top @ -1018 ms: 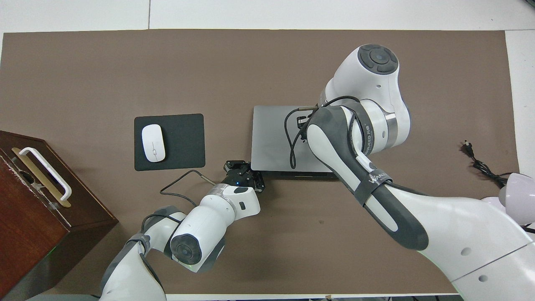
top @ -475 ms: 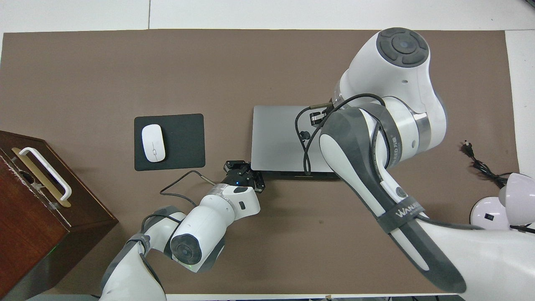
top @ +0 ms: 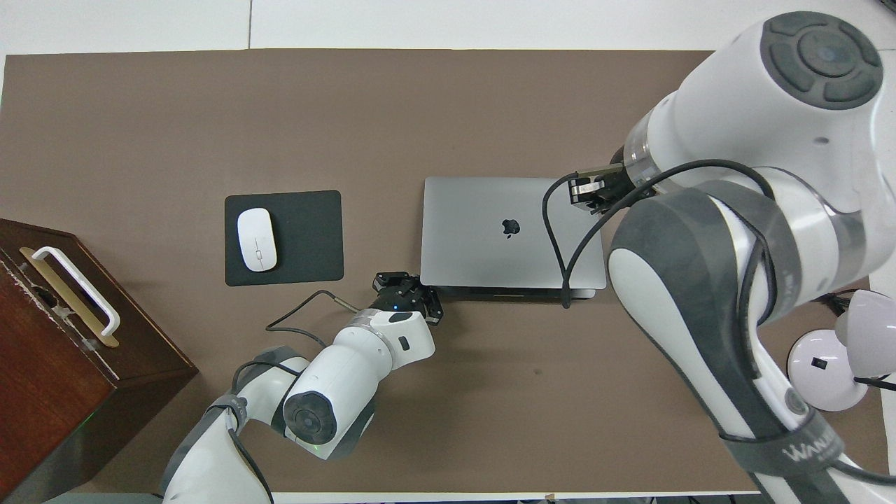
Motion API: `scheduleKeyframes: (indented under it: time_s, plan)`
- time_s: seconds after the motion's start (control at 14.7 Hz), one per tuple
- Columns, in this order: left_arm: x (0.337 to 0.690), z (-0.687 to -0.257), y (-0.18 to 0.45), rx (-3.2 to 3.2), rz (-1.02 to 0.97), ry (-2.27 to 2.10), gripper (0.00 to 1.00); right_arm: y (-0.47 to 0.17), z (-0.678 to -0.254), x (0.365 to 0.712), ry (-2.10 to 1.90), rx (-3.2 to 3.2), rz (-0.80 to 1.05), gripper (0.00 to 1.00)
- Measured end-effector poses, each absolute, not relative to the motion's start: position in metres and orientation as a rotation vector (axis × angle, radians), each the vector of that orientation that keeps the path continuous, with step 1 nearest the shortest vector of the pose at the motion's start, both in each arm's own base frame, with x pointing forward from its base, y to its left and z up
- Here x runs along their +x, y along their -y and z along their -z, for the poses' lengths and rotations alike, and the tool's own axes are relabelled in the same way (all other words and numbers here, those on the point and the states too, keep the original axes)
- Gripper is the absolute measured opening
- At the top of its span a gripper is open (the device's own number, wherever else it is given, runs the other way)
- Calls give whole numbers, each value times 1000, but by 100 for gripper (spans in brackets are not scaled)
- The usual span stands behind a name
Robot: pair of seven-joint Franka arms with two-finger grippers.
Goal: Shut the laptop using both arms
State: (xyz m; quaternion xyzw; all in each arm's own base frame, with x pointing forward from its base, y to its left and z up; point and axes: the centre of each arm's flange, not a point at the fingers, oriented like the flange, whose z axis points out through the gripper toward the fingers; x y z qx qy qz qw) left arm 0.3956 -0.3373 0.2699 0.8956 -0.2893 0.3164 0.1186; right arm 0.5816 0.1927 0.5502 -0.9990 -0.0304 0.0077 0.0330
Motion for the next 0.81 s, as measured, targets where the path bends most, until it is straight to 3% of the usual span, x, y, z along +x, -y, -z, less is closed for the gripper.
scheduleKeyframes:
  time_s: [0.27,0.54,0.81]
  plan:
    - [387,-288,334,2709,-716,864,1,-188,-574,566,99,-3088,-27,58]
    - [376,-342,322,2769,-518,880,1,-171,-600,546,82,-3114,-68,99]
    - [367,-402,293,2813,-363,854,1,-126,-631,533,59,-3118,-71,100]
